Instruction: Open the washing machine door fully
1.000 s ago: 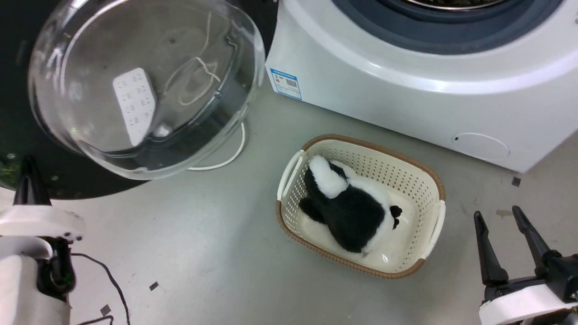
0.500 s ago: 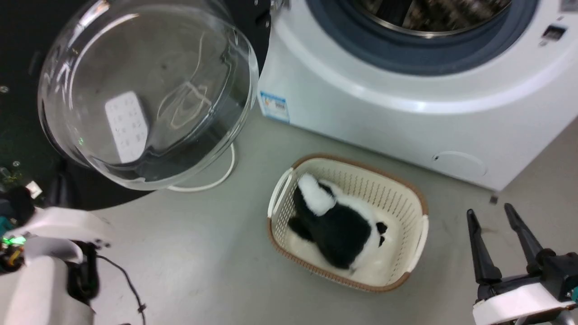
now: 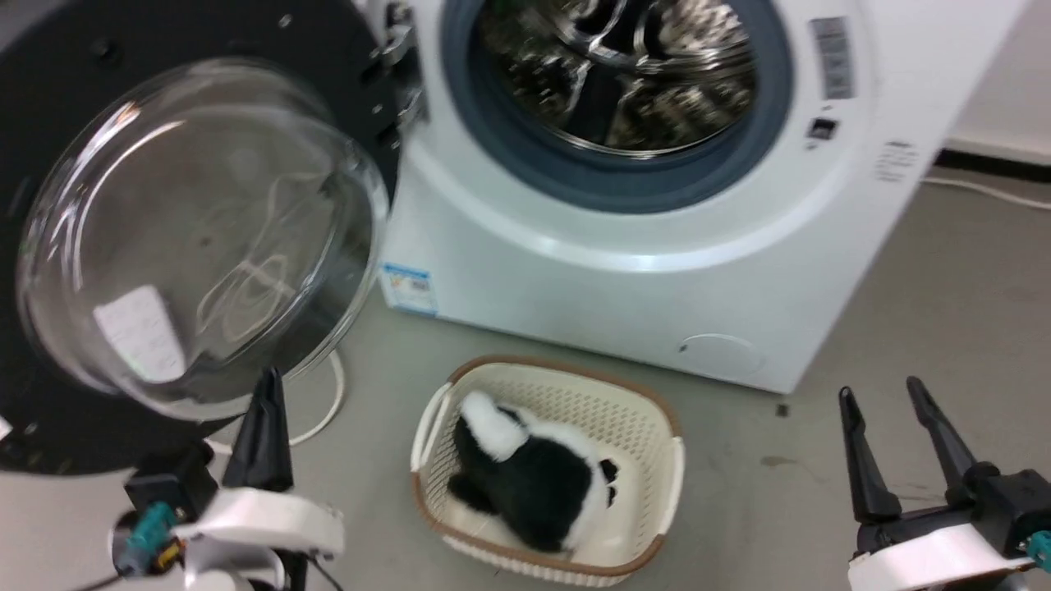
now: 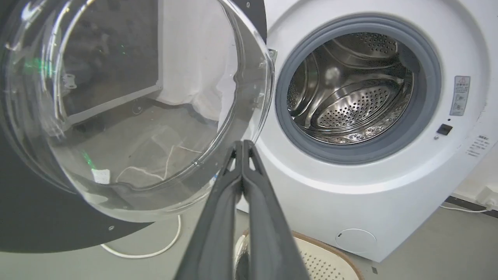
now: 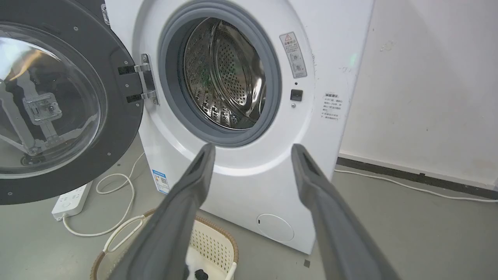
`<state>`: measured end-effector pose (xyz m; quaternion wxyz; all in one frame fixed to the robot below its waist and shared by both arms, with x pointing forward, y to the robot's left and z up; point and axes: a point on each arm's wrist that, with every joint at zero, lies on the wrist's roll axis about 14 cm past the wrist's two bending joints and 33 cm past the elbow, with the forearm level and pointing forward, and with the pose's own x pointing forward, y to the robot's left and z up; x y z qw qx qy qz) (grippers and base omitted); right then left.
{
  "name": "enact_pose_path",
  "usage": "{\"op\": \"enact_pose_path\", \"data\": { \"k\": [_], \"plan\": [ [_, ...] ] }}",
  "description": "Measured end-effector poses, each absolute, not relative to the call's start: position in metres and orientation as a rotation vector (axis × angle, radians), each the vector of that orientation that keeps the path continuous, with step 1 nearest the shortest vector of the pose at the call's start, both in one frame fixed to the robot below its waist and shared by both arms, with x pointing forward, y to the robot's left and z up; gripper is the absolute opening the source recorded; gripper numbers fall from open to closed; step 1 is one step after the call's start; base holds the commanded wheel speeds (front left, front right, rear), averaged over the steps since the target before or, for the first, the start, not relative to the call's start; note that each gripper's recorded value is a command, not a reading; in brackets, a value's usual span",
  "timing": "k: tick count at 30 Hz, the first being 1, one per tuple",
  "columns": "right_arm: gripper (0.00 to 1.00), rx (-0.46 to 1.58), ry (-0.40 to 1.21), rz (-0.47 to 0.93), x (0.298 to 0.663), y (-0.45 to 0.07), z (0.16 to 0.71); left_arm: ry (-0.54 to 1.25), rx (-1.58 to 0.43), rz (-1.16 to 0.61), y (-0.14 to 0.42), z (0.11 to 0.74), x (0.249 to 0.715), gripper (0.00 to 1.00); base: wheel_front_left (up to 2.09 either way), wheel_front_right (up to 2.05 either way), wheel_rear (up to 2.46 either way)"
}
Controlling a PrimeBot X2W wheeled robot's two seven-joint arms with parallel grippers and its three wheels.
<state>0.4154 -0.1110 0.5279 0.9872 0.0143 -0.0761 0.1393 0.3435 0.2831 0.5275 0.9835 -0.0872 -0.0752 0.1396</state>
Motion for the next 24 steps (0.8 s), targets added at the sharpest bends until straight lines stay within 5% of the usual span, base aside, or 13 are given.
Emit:
{"op": "enact_pose_path", "data": {
  "k": [15,16,17,24],
  "plan": [
    [1.0,-0.019,-0.144,0.114,0.367,-0.169,0.527,-0.059,-0.209,0.052,0.192,0.499,0.343,0.0,0.0,0.0,0.0],
    [1.0,-0.015,-0.144,0.108,0.366,-0.171,0.527,-0.048,-0.208,0.039,0.189,0.495,0.343,0.36,0.0,0.0,0.0],
    [1.0,-0.014,-0.141,0.105,0.366,-0.172,0.526,-0.035,-0.206,0.025,0.185,0.491,0.342,1.0,0.0,0.0,0.0],
    [1.0,0.006,-0.114,0.087,0.359,-0.177,0.517,-0.022,-0.16,-0.003,0.175,0.488,0.344,1.0,0.0,0.0,0.0]
  ]
}}
